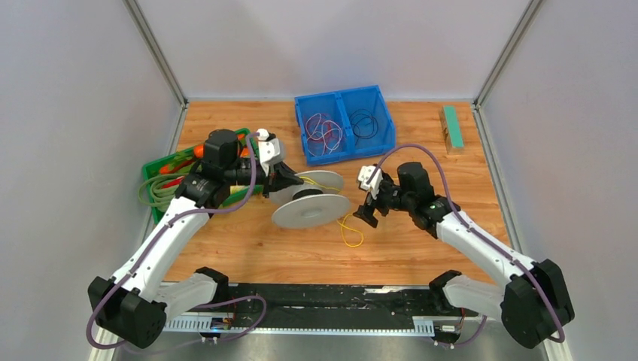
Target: Wrap the cables
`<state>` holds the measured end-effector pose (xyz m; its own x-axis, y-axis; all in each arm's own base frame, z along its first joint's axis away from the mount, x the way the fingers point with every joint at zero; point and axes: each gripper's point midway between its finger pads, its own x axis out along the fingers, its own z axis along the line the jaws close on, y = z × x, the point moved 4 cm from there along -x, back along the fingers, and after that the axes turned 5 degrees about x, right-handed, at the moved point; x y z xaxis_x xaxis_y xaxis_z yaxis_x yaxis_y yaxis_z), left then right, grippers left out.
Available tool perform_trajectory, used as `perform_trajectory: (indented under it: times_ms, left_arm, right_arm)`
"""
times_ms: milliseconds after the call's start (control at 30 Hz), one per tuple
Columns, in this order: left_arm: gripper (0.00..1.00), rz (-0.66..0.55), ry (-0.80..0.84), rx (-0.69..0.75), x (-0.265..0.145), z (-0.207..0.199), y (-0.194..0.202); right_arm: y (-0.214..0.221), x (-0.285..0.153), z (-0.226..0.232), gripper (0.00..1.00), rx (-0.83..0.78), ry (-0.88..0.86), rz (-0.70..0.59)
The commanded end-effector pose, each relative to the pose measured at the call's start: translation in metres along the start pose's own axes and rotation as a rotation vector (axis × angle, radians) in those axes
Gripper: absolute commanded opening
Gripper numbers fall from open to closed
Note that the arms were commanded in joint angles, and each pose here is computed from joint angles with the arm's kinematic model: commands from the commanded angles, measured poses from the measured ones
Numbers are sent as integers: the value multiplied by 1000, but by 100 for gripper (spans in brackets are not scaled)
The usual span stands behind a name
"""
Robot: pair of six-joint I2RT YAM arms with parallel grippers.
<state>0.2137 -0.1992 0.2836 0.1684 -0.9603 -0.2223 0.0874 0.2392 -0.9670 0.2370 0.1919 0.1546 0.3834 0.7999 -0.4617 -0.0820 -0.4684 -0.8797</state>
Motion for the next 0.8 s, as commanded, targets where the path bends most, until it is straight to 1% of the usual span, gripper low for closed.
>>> perform_trajectory:
  times_ms: [0, 67, 233, 267, 300, 400, 467, 633, 767]
  left_arm:
    - [0, -82, -63, -7, -9, 14, -58]
    - [0, -87, -74, -39, -12, 16, -68]
    - [0, -121, -118, -109, -16, 20, -91]
    - [0, -133, -128, -99, -18, 21, -98]
    - [0, -150, -135, -124, -20, 21, -105]
    - [0, -195, -156, -141, -25, 23, -128]
    - [0, -218, -169, -167, -28, 25, -143]
    - [0, -271, -214, -235, -39, 30, -184]
    - [0, -341, -264, -294, -47, 31, -203]
  right_arm:
    - [-29, -30, -15, 100, 57, 104, -43]
    - [-23, -39, -19, 100, 124, 187, -29]
    - [-9, -57, 4, 100, 105, 120, -39]
    - [-7, -58, 9, 100, 107, 103, -42]
    - [-6, -58, 12, 100, 117, 88, -40]
    - [2, -54, 15, 100, 158, 75, -34]
    - [2, -50, 15, 100, 173, 78, -50]
    - [-2, -46, 13, 100, 124, 72, -102]
    - [-11, -44, 11, 100, 94, 66, -155]
